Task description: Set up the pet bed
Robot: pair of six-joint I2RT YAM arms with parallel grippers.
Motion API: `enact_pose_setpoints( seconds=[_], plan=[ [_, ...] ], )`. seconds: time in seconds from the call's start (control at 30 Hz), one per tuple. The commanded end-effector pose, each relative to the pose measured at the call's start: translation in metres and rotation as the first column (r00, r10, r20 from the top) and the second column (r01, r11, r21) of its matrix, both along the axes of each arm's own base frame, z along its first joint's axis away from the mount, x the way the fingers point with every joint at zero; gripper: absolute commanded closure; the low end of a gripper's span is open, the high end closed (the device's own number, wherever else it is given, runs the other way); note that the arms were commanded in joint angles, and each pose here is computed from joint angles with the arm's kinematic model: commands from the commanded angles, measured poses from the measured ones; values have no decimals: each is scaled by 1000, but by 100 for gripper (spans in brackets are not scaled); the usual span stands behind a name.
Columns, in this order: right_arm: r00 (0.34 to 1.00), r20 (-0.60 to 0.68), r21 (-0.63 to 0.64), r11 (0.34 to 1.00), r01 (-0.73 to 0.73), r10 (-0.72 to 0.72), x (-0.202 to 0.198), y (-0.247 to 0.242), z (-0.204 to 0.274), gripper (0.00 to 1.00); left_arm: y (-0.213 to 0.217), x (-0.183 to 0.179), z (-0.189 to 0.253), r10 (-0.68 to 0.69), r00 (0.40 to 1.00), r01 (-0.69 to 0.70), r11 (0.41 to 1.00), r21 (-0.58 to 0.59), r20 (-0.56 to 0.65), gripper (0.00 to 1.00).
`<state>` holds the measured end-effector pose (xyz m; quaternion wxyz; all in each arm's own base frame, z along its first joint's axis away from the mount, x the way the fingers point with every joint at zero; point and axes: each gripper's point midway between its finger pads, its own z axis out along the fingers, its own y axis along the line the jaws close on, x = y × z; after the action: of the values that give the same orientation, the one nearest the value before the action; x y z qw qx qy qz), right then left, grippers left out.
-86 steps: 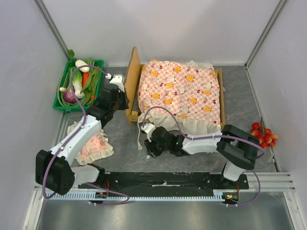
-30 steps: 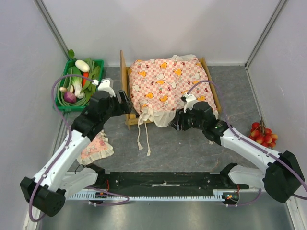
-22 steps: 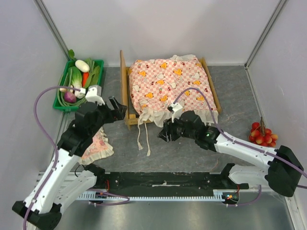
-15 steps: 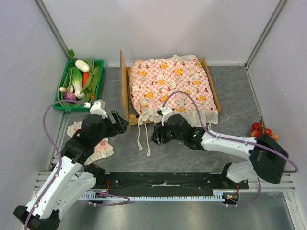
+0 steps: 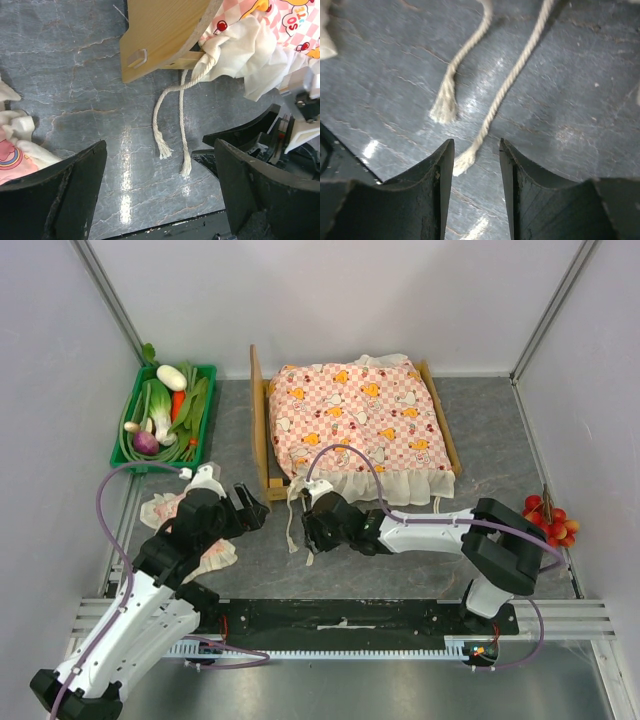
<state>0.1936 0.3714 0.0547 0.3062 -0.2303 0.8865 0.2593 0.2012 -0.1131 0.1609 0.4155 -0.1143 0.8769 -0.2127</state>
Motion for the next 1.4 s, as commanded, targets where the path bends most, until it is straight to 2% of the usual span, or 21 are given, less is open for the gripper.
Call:
enact_pose_setpoints(
  seconds=[0.0, 0.4, 0.53, 0.8, 0.9, 1.03, 1.17, 1.23, 1.37],
  plan=[
    [999, 7, -60, 997, 47, -47, 6, -5, -7, 52, -1, 4, 2, 32, 999, -32, 999, -33, 13, 6],
    [999, -13, -99, 995, 31, -33, 8, 7, -24, 56, -3, 1, -1, 17, 1000, -16, 999, -42, 19, 5],
    [999, -17, -136, 990, 43, -45, 4, -1, -28, 60, -6, 0, -5, -7, 1000, 7, 999, -36, -2, 4],
    [1000, -23, -156, 988, -1, -2, -21, -3, -29, 60, -23, -3, -8, -89, 995, 86, 994, -69, -42, 2],
    [1000, 5, -151, 988, 8, -7, -17, -3, -23, 59, -23, -3, -10, -85, 995, 81, 994, -71, -48, 1],
    [993, 117, -54, 998, 7, -1, -1, 11, 24, 50, -26, -8, -11, -98, 994, 93, 991, -95, -55, 1],
    [979, 202, 46, 999, -3, -6, 16, 32, 63, 49, -24, -7, -8, -79, 996, 74, 992, -103, -40, 1],
    [976, 215, 41, 999, 18, -27, 28, 34, 64, 49, -24, -6, -5, -79, 996, 75, 992, -105, -36, 1],
    [971, 229, 112, 993, 43, -68, 53, 55, 73, 50, -20, -3, -1, -56, 998, 53, 994, -93, -24, 1]
  ],
)
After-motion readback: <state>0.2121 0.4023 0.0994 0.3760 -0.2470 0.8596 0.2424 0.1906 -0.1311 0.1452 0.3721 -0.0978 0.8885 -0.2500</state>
